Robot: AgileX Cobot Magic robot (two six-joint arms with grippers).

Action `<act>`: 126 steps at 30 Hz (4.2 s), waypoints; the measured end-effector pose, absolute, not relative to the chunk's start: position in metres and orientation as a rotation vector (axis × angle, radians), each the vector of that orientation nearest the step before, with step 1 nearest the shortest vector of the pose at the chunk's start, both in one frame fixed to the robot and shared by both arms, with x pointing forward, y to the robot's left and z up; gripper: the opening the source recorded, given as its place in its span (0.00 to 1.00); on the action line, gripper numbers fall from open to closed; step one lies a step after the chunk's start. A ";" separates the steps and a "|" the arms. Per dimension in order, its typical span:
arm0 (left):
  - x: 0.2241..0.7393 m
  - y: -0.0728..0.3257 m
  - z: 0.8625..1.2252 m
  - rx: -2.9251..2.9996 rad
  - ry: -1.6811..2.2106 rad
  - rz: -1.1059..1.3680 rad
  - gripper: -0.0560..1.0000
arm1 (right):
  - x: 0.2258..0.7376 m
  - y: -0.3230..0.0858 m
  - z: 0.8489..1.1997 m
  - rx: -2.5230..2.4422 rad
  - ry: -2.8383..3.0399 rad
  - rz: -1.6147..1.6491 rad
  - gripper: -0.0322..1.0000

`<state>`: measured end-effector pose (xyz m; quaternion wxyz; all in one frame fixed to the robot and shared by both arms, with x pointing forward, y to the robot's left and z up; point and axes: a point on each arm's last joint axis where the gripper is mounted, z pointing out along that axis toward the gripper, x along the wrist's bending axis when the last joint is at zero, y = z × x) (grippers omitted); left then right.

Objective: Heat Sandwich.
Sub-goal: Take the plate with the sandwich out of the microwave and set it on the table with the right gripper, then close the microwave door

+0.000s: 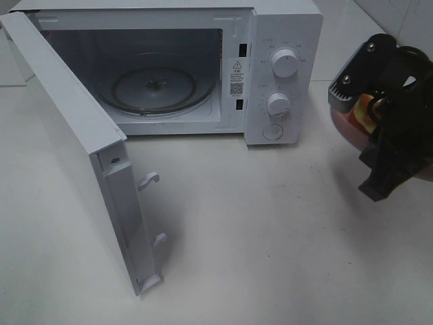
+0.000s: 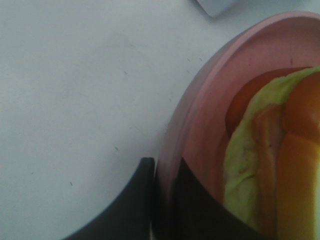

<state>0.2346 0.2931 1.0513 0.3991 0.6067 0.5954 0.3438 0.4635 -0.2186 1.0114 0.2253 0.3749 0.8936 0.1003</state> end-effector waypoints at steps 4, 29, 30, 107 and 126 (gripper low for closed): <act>0.235 0.293 1.051 1.535 1.507 0.870 0.84 | 0.477 -0.232 1.007 1.262 2.386 0.249 0.11; 0.235 0.293 1.051 1.535 1.507 0.870 0.84 | 0.530 -0.303 0.937 1.947 1.987 0.211 0.11; 0.235 0.293 1.051 1.535 1.507 0.870 0.84 | 0.532 -0.303 0.934 1.947 1.988 0.214 0.10; 0.235 0.293 1.051 1.535 1.507 0.870 0.84 | 0.333 -0.295 1.081 2.013 1.959 0.480 0.64; 0.235 0.293 1.051 1.535 1.507 0.870 0.84 | 0.263 -0.293 1.062 1.850 1.862 0.744 0.64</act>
